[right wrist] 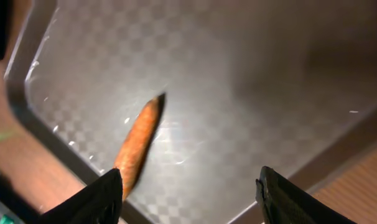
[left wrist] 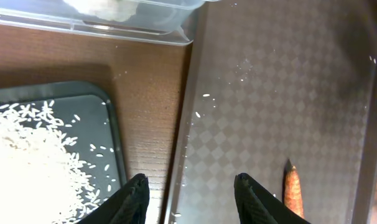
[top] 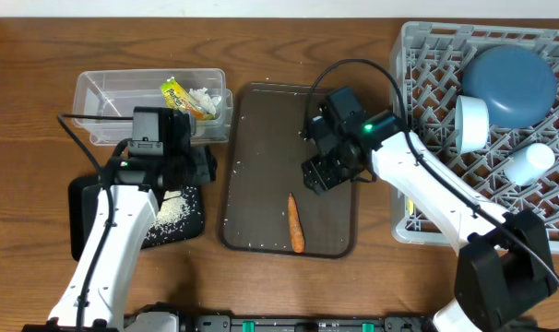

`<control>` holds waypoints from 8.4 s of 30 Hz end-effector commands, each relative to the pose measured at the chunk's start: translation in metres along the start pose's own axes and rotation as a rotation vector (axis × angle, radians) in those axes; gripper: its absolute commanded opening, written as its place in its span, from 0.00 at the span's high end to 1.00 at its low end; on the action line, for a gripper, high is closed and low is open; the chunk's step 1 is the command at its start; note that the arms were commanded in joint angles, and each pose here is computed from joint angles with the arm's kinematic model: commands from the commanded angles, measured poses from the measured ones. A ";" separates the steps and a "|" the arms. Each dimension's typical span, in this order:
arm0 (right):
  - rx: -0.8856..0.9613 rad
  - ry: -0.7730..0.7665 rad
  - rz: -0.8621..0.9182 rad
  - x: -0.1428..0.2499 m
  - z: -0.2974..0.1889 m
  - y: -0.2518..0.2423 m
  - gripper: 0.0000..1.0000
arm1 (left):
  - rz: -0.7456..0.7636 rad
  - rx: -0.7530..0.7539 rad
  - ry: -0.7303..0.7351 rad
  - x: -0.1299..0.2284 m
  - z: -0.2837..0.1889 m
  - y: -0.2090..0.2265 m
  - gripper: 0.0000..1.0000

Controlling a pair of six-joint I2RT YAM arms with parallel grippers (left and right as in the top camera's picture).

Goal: Sort waste into correct bins and load items into the dishwasher rack

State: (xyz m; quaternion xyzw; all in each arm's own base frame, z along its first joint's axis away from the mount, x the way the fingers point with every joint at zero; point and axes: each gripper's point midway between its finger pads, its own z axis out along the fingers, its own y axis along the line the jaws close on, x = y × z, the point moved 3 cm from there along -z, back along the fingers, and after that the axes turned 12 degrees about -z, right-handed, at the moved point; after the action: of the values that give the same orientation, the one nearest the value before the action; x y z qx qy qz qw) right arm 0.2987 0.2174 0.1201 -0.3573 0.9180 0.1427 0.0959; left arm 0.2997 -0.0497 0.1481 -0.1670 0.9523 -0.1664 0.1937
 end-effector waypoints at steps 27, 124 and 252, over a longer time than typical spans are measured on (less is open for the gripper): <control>0.339 -0.287 0.206 -0.054 -0.112 -0.114 0.23 | -0.013 -0.094 0.421 0.154 0.089 -0.093 0.52; 0.376 -0.190 0.191 -0.034 -0.110 -0.118 0.27 | -0.828 -0.094 -0.188 -0.071 0.072 0.170 0.85; 0.518 -0.334 0.719 0.224 -0.109 -0.083 0.01 | -0.014 -0.084 -0.542 0.061 -0.162 0.048 0.03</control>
State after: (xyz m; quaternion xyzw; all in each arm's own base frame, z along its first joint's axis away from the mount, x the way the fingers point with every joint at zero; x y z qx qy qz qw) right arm 0.1862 -0.0157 0.1466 0.0379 0.9599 -0.0058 0.2778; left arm 0.1668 0.0091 0.2543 -0.2157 0.8704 -0.0817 0.4349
